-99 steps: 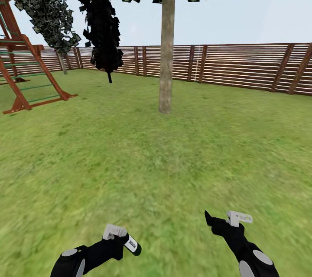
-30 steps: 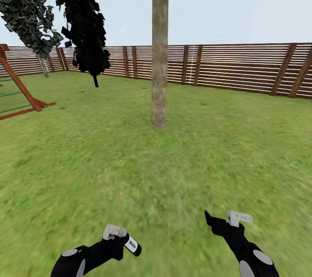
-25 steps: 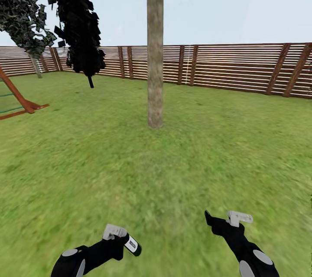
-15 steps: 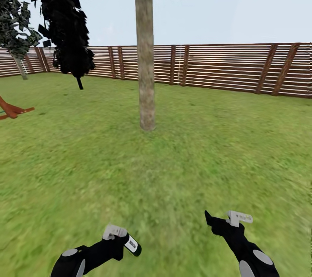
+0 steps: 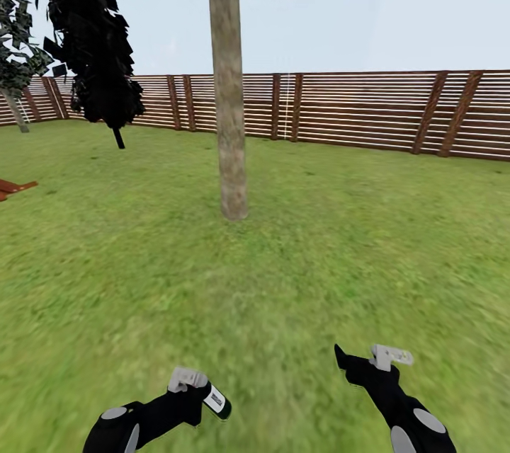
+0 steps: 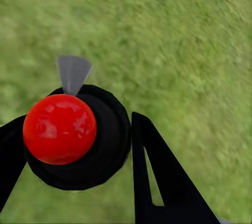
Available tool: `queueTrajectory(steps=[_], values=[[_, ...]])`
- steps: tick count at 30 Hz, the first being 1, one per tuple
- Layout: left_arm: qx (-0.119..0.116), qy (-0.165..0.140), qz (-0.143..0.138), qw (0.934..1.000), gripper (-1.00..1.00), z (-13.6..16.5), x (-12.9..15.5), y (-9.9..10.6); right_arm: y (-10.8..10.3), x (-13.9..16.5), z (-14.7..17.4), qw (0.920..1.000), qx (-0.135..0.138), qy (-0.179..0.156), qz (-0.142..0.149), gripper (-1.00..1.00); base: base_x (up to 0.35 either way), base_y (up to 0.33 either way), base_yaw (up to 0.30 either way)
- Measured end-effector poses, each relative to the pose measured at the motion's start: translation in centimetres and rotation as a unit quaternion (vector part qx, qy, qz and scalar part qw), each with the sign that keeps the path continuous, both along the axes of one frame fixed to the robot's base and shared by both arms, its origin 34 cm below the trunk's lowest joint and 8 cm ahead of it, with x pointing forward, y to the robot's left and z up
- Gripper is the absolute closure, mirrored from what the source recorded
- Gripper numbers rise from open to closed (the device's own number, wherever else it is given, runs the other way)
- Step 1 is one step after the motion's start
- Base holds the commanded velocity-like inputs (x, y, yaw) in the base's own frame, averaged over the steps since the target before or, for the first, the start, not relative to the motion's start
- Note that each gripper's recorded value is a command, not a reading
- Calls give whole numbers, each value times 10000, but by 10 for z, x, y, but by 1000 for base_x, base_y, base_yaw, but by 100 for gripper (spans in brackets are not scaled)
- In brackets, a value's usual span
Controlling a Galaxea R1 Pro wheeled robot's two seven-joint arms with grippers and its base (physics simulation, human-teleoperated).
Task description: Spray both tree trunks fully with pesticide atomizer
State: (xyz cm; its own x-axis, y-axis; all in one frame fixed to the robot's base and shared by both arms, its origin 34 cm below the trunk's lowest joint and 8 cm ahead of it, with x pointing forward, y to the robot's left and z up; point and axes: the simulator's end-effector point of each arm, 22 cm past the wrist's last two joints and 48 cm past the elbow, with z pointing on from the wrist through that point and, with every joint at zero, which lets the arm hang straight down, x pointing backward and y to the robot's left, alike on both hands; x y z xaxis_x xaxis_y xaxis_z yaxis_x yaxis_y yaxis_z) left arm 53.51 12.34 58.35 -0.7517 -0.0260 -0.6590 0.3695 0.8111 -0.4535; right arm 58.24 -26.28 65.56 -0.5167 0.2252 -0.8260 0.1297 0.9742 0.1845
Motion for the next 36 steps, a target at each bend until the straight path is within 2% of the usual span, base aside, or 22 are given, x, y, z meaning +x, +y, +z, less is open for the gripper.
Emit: queueTrajectory(steps=[36], values=[[2, 0, 1, 10000, 100, 0, 0, 0, 1, 0, 0, 10000, 1, 0, 5, -100, 342, 0, 16]])
